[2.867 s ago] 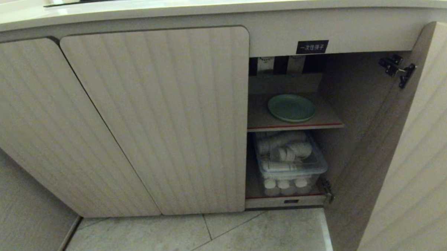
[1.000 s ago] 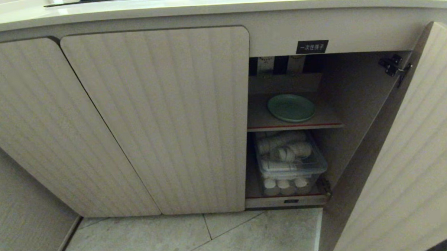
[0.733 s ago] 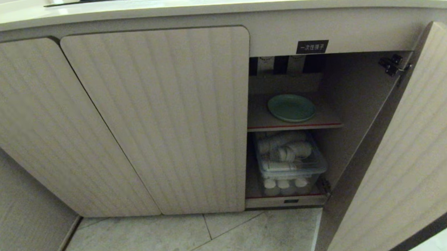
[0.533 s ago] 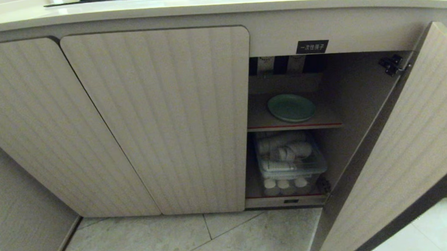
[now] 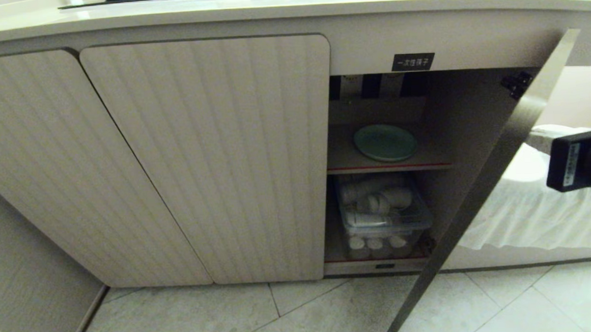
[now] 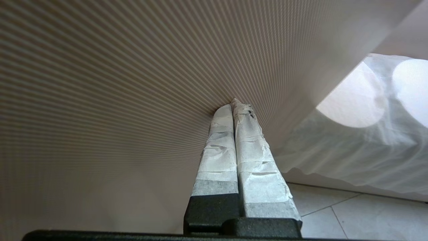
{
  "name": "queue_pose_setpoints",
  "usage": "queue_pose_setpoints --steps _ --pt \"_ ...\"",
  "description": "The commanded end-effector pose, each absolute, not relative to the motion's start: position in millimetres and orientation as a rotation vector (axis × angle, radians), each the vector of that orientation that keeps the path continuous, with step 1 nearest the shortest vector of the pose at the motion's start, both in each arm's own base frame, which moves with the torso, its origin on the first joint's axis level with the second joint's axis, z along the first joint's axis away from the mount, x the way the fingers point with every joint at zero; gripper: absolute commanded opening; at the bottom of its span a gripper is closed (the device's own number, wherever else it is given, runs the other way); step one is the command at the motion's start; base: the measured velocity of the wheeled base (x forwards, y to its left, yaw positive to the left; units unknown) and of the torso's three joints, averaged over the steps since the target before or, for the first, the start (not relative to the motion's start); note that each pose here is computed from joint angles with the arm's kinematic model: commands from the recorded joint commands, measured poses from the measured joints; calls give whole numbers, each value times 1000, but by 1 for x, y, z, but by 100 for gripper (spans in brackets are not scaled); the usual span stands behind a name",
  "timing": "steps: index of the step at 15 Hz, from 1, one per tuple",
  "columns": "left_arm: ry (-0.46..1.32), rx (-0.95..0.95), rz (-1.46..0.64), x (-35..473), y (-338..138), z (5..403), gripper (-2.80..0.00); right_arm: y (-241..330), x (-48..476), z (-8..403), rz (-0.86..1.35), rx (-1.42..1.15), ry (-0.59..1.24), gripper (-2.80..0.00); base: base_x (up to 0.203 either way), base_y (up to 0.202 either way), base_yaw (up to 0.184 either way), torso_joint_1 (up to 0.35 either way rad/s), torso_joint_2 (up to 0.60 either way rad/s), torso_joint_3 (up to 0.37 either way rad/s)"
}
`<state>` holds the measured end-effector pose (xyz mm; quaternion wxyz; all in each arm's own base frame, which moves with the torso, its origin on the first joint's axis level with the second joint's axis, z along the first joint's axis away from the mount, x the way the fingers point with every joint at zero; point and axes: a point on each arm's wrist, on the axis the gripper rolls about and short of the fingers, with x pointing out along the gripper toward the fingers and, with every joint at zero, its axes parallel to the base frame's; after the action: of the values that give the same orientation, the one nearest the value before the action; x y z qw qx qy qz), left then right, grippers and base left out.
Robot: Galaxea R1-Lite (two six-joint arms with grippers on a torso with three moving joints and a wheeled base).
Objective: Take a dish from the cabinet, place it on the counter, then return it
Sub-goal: Close the cabinet door
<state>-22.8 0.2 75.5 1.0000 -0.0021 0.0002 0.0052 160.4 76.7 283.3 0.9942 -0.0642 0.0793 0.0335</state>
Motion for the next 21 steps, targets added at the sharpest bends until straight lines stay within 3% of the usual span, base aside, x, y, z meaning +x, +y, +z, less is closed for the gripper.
queue_pose_setpoints --steps 1,21 --pt "0 -5 11 -23 0 75 -280 87 179 279 64 -137 193 -280 0 0 0 0 0 0" --pt "0 -5 11 -23 0 75 -280 149 301 284 36 2 54 -280 0 0 0 0 0 0"
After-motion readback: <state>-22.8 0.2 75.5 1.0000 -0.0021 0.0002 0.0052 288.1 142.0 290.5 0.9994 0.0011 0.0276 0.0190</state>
